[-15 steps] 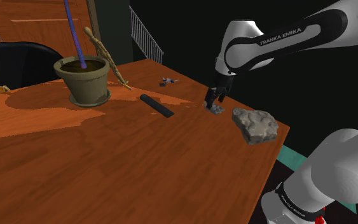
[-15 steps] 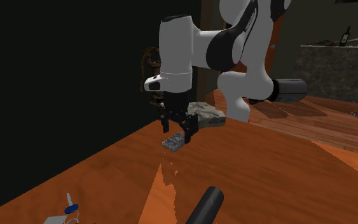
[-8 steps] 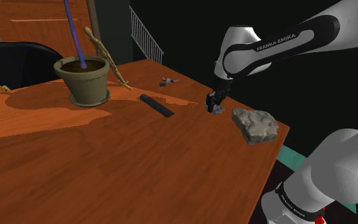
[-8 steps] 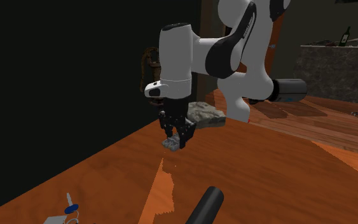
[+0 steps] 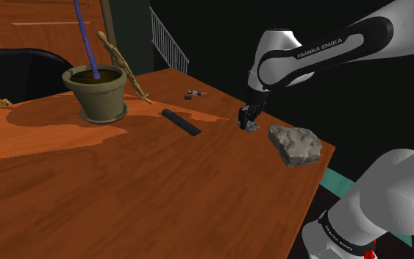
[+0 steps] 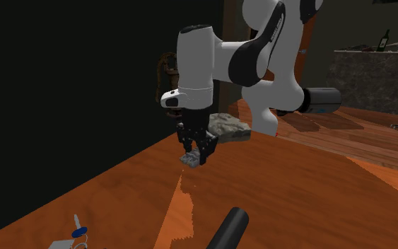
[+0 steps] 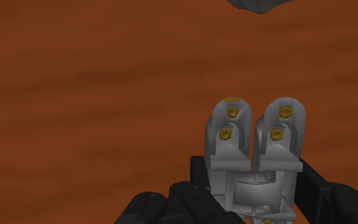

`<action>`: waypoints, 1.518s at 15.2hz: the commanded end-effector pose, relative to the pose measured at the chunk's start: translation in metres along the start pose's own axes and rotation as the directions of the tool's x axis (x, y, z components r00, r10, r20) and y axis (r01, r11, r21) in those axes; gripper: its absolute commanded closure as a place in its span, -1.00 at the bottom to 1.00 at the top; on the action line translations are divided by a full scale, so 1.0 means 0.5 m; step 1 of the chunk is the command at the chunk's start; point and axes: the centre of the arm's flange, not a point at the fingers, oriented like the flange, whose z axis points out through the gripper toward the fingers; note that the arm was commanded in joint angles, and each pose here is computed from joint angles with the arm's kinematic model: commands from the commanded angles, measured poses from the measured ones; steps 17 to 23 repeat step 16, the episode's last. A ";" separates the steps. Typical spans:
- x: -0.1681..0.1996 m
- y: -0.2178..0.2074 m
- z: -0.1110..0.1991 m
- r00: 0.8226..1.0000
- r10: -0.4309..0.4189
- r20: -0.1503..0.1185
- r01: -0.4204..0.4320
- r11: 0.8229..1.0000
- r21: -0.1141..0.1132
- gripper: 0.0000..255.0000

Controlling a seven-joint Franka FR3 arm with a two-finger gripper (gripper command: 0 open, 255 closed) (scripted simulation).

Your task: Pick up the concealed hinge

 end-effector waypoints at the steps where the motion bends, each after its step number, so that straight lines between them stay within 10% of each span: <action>1: 0.000 0.000 -0.016 1.000 0.000 0.000 0.000 1.000 0.000 1.00; 23: 0.002 -0.001 -0.155 1.000 0.000 0.000 0.000 1.000 0.000 1.00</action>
